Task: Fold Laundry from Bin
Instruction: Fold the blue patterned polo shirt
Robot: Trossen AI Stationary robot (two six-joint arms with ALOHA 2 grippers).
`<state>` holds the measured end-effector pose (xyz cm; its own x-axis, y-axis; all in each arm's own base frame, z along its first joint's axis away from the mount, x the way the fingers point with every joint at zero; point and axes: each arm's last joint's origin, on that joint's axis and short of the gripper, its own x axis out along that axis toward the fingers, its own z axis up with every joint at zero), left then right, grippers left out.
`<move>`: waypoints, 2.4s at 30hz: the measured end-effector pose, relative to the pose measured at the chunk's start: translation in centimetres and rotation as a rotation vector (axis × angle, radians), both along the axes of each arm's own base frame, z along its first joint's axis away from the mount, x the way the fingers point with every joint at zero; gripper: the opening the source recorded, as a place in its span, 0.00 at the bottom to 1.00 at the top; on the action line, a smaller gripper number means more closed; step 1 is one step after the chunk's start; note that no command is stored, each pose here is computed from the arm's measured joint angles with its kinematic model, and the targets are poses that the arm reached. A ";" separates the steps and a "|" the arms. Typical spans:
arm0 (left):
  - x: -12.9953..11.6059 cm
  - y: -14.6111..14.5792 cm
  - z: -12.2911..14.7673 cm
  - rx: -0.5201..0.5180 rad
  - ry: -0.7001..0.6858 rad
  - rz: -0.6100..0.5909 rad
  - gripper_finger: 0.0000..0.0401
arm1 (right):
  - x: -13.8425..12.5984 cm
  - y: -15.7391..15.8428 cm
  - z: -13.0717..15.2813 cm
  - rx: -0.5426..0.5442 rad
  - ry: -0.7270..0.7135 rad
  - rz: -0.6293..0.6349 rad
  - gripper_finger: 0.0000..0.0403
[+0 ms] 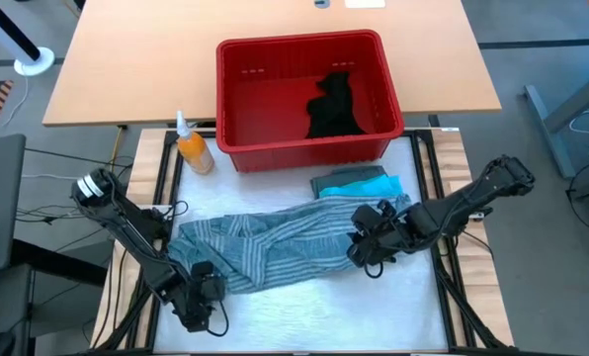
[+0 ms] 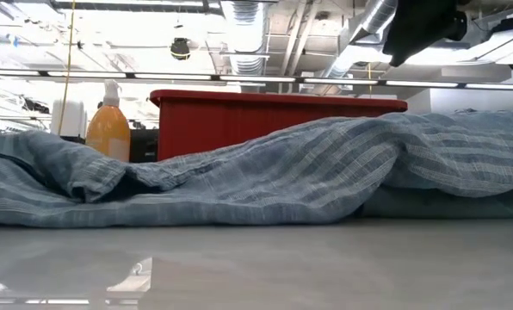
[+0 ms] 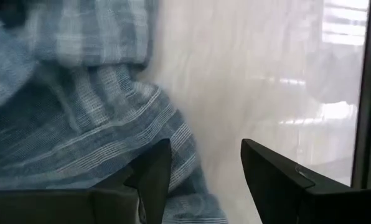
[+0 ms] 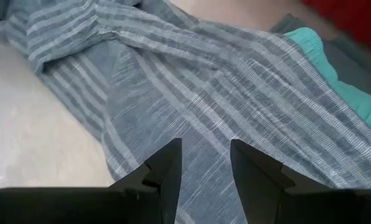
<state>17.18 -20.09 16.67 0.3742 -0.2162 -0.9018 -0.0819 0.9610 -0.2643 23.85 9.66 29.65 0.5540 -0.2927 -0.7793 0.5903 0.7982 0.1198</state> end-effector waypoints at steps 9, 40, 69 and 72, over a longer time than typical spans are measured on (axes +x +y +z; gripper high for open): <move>-0.5 0.8 2.2 -0.033 -0.066 0.015 0.46 | 0.4 -1.1 0.0 -0.006 0.005 -0.037 0.41; 8.6 12.1 9.7 0.024 -0.788 0.365 0.40 | 1.0 -10.0 -0.5 0.091 0.255 0.040 0.36; 8.2 13.5 7.8 0.133 -0.699 0.422 0.40 | -3.1 -14.8 -4.8 0.322 0.610 0.163 0.74; 8.0 13.6 7.1 0.111 -0.675 0.452 0.40 | -3.0 -14.4 -4.8 0.317 0.616 0.179 0.64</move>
